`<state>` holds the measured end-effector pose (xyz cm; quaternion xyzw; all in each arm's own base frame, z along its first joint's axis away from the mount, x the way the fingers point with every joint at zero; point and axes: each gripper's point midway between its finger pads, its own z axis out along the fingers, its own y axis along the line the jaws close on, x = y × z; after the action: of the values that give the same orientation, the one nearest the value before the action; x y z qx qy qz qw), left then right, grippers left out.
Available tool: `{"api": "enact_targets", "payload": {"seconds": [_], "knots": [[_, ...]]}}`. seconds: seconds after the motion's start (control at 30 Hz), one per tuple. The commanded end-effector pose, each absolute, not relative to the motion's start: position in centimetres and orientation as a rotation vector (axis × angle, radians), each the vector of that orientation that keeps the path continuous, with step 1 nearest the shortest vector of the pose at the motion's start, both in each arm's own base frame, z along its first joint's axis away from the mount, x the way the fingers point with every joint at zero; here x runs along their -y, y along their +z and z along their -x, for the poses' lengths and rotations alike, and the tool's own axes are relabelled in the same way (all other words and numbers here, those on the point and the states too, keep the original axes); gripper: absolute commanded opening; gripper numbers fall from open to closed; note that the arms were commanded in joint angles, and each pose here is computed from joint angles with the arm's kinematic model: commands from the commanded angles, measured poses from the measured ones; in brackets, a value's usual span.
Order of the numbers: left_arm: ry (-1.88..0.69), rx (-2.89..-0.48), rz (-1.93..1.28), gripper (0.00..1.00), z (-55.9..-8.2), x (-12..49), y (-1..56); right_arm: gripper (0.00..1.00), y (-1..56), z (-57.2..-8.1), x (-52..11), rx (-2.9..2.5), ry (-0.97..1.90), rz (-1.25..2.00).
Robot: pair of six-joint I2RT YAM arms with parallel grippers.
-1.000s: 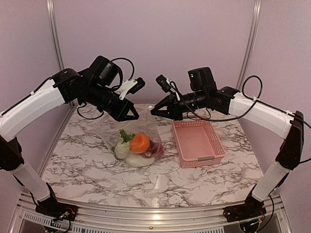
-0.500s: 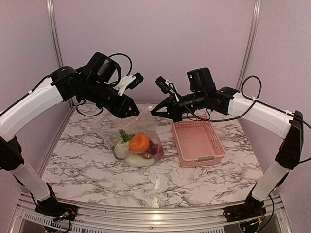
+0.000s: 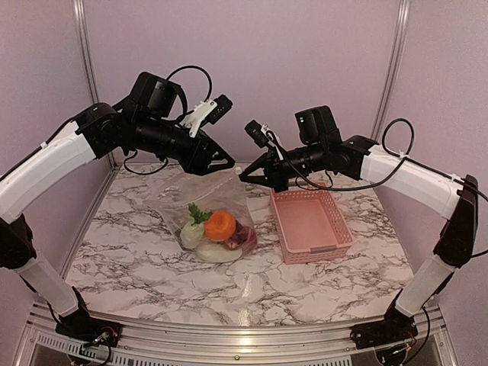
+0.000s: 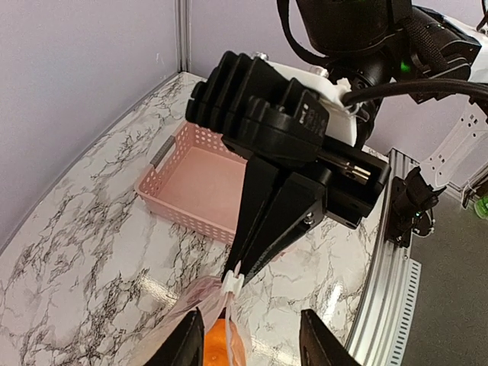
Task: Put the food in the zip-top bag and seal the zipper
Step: Zip the zipper of the food storage bag.
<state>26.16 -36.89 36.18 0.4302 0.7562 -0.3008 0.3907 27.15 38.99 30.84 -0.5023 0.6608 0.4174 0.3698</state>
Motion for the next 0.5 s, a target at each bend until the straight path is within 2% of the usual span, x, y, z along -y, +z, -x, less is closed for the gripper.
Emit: {"api": "enact_targets", "payload": {"seconds": [0.0,0.23,0.47], "knots": [[-0.8,-1.849,-1.169,0.44,-26.4,38.7,35.5,0.0,33.6,-26.5,-39.0,-1.626,1.077,1.29],[-0.839,-1.874,-1.212,0.38,-26.5,40.0,33.3,0.0,33.7,-26.5,-39.1,-1.632,1.084,1.289],[-0.809,-1.888,-1.21,0.2,-27.1,39.6,32.4,0.0,33.6,-26.6,-39.1,-1.639,1.081,1.287]]}}
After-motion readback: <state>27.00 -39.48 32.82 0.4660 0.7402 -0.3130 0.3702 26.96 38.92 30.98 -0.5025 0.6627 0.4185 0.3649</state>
